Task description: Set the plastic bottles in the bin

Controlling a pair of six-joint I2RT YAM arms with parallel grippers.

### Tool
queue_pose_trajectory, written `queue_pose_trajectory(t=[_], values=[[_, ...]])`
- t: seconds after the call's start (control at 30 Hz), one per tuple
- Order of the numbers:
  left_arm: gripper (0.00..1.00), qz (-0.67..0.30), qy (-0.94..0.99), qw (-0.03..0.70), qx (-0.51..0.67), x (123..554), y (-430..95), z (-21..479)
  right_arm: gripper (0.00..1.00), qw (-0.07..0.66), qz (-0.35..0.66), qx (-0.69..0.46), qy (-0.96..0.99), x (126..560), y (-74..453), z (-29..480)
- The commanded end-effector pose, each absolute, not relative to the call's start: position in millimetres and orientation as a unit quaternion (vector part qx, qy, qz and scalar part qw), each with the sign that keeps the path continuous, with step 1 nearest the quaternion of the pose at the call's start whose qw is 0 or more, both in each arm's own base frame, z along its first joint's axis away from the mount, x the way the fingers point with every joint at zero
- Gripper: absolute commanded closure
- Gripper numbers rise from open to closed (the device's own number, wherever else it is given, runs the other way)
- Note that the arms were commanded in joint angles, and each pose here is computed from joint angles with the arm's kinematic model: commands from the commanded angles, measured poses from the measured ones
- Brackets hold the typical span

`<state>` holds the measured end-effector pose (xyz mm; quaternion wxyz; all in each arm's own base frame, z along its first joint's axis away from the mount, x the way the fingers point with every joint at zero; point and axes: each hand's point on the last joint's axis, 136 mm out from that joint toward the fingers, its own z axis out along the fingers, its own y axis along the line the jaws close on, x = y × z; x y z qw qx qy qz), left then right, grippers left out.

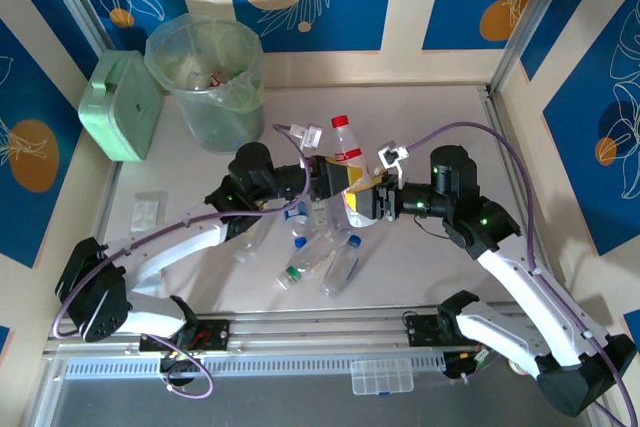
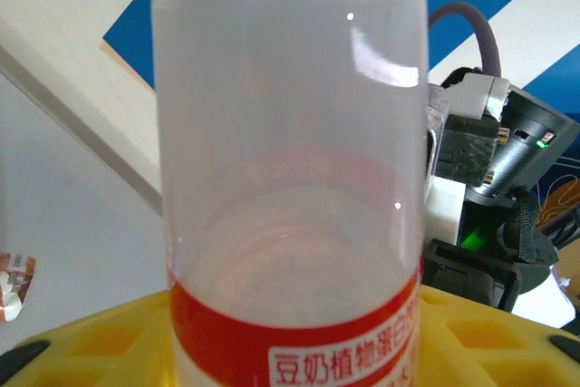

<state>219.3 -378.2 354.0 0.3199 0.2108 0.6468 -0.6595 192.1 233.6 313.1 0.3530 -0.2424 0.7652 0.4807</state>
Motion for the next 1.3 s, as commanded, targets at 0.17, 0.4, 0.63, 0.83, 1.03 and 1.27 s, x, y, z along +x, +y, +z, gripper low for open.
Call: queue_pose_trajectory(t=[0.17, 0.4, 0.63, 0.83, 1.03, 1.27], values=[[0.52, -0.682, 0.595, 0.332, 0.265, 199.5, -380.9, 387.9, 0.43, 0.352, 0.480, -0.238, 0.768, 191.4, 233.0, 312.8], [0.54, -0.663, 0.603, 0.371, 0.245, 217.8, -367.8, 400.8, 0.11, 0.381, 0.467, -0.229, 0.765, 188.9, 223.1, 329.9], [0.79, -0.535, 0.702, 0.456, 0.111, 299.0, -310.5, 405.4, 0.11, 0.406, 0.456, -0.224, 0.760, 182.0, 211.3, 348.5], [0.92, -0.493, 0.702, 0.512, -0.046, 366.6, -232.5, 421.6, 0.12, 0.407, 0.446, -0.220, 0.766, 181.1, 206.4, 351.2], [1.00, -0.396, 0.719, 0.504, -0.270, 421.8, -142.8, 413.6, 0.12, 0.405, 0.440, -0.219, 0.771, 181.6, 204.6, 351.8], [1.00, -0.418, 0.667, 0.499, -0.363, 476.5, -98.3, 426.7, 0.12, 0.391, 0.441, -0.214, 0.779, 183.5, 206.2, 341.9]])
